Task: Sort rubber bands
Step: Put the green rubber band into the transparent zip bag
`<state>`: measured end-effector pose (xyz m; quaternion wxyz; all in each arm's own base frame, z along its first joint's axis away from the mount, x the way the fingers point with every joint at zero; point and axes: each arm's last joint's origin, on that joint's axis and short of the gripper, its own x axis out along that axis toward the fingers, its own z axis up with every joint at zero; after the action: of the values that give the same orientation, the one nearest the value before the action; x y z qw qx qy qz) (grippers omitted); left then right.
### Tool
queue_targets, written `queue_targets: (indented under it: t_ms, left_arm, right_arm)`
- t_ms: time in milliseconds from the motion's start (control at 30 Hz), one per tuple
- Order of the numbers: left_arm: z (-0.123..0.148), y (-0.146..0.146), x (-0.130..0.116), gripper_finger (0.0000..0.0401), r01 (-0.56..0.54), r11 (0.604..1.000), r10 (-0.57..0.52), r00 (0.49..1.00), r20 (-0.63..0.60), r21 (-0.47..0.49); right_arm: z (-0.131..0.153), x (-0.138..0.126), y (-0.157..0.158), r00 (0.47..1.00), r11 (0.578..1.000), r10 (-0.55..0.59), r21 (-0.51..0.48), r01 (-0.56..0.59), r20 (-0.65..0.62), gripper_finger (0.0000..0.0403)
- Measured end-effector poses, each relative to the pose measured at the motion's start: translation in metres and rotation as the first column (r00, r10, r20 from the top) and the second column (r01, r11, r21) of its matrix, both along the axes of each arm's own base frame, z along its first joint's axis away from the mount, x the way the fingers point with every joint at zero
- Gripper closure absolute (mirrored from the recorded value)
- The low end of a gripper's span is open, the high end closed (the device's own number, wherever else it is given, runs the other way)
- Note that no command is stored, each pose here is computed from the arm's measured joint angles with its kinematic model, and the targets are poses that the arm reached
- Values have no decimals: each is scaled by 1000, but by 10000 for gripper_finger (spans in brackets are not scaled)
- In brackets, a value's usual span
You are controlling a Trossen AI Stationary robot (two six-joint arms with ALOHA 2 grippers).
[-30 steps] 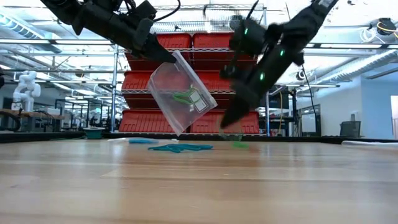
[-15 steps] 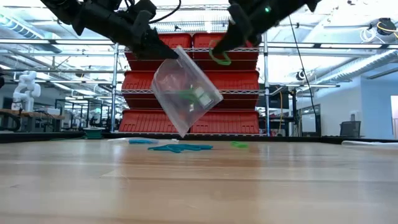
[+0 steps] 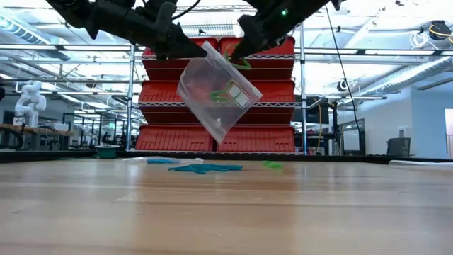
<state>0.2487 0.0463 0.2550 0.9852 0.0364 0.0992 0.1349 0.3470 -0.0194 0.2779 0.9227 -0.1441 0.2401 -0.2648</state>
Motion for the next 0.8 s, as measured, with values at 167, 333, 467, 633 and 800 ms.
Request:
queue_targets:
  t_ms: [167,333,467,633,800]
  left_arm:
    - [1,0,0,401,-3,1000,3,1000,19,-16]
    - [1,0,0,401,-4,1000,5,1000,19,-19]
    - [1,0,0,401,-5,1000,5,1000,19,-20]
    - [1,1,0,401,-26,999,27,999,23,-35]
    - [1,1,0,401,-34,999,35,999,22,-39]
  right_arm:
    - [-5,2,0,1000,1000,-10,-8,9,-19,403]
    - [-13,6,2,999,1000,-1,-8,0,-42,403]
    - [-14,8,9,999,1000,18,-10,-18,-42,403]
    - [-14,9,16,999,999,38,-8,-39,-30,403]
    - [-13,9,18,999,999,35,2,-35,-20,403]
